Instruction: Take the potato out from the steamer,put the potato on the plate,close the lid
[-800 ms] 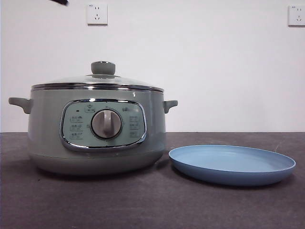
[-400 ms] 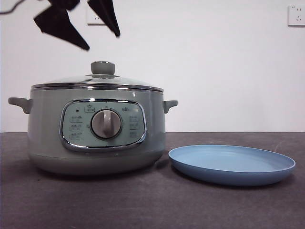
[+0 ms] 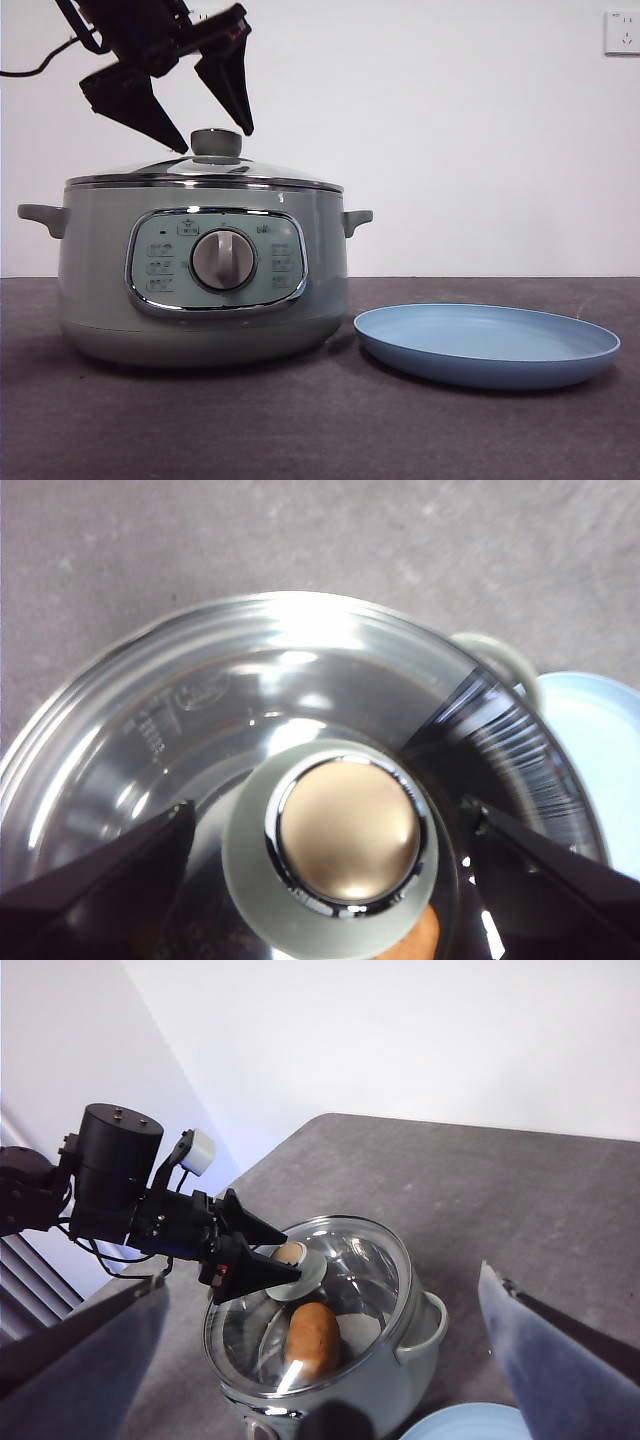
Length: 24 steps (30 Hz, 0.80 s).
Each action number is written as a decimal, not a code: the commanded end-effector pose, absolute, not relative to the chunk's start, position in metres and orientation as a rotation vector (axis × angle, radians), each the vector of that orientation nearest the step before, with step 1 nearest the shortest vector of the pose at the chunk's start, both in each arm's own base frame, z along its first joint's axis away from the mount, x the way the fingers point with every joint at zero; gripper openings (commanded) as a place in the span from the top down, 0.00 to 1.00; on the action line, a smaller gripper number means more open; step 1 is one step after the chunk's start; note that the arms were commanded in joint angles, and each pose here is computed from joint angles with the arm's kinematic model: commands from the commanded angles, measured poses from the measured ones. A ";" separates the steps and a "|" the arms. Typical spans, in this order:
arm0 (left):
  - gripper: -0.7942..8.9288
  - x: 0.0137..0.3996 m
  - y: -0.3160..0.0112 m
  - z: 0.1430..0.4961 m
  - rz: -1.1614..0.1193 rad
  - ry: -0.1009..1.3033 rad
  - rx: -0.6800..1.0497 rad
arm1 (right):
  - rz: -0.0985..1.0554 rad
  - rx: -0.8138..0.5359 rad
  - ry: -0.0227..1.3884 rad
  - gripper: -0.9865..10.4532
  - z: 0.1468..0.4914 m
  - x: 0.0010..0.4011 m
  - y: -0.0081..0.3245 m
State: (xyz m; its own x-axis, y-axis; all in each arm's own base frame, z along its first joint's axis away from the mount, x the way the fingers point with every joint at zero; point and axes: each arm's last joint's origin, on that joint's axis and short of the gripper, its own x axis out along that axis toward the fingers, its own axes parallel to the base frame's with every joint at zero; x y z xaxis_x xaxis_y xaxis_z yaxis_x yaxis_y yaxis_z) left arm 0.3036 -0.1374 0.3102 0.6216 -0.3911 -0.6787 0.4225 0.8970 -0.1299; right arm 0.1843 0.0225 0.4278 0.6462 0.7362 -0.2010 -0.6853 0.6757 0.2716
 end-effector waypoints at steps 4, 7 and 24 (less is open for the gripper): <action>0.47 0.307 -0.141 0.305 -0.471 0.779 0.054 | 0.773 0.176 0.332 0.37 0.426 0.184 0.022; 0.59 0.307 -0.140 0.305 -0.473 0.778 0.061 | 0.773 0.179 0.340 0.37 0.425 0.184 0.022; 0.93 0.310 -0.141 0.325 -0.493 0.717 0.092 | 0.774 0.225 0.354 0.38 0.426 0.184 0.022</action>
State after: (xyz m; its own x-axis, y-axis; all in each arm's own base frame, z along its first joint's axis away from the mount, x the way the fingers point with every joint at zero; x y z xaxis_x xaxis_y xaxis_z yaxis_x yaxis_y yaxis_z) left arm 0.3067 -0.1404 0.3102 0.5988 -0.3888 -0.7002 0.4535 0.8852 -0.1037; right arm 0.1838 0.0218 0.4242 0.6616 0.7117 -0.2362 -0.6423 0.7004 0.3112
